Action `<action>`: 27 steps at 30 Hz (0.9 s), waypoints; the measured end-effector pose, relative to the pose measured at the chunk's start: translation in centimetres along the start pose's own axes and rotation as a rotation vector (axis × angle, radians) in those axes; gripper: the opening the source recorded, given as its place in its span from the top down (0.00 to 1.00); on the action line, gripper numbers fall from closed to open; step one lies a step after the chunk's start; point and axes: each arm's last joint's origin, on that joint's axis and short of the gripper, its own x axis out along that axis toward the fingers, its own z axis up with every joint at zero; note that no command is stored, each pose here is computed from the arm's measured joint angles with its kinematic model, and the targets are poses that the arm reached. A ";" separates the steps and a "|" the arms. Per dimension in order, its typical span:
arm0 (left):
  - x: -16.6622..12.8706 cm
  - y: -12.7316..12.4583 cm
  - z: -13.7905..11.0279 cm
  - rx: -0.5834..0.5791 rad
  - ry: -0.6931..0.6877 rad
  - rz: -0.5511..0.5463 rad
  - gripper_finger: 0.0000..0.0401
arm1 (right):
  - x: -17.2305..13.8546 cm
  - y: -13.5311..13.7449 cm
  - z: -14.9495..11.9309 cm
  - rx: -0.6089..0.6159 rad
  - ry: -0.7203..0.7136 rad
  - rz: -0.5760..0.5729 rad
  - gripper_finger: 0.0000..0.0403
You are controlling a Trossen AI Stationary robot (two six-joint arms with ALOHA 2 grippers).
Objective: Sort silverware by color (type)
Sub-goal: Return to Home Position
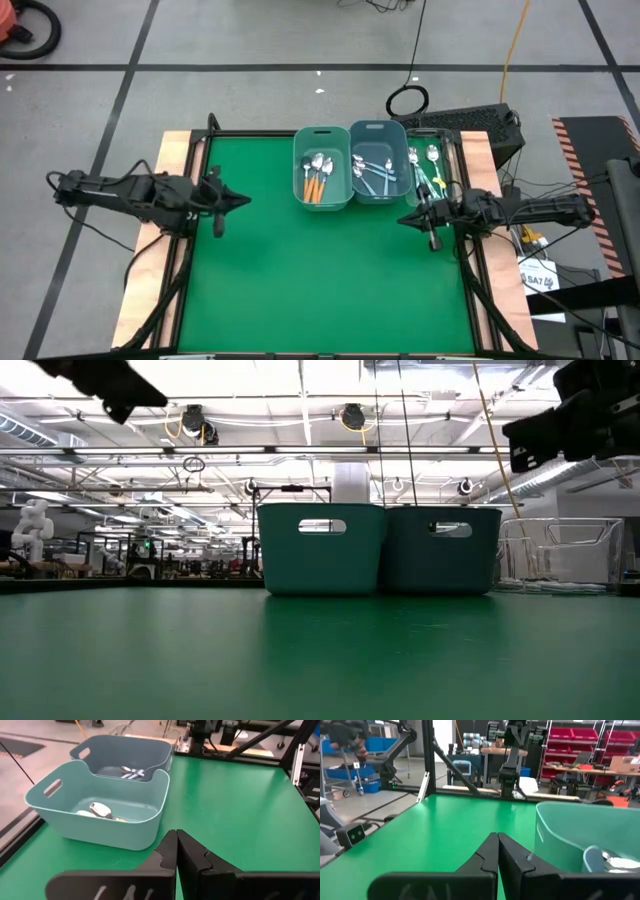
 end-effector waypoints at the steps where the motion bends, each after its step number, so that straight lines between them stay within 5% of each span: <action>1: -0.3 0.2 -0.5 0.000 -0.010 -0.001 0.99 | 0.0 0.0 -0.2 0.001 0.006 -0.002 1.00; 9: -1.7 1.1 -3.8 0.014 -0.140 -0.019 1.00 | 0.1 -0.1 -0.4 0.043 -0.045 -0.027 1.00; 27: 0.8 1.1 -9.9 0.026 -0.356 -0.131 1.00 | 0.0 -0.3 -0.5 0.038 -0.042 -0.101 1.00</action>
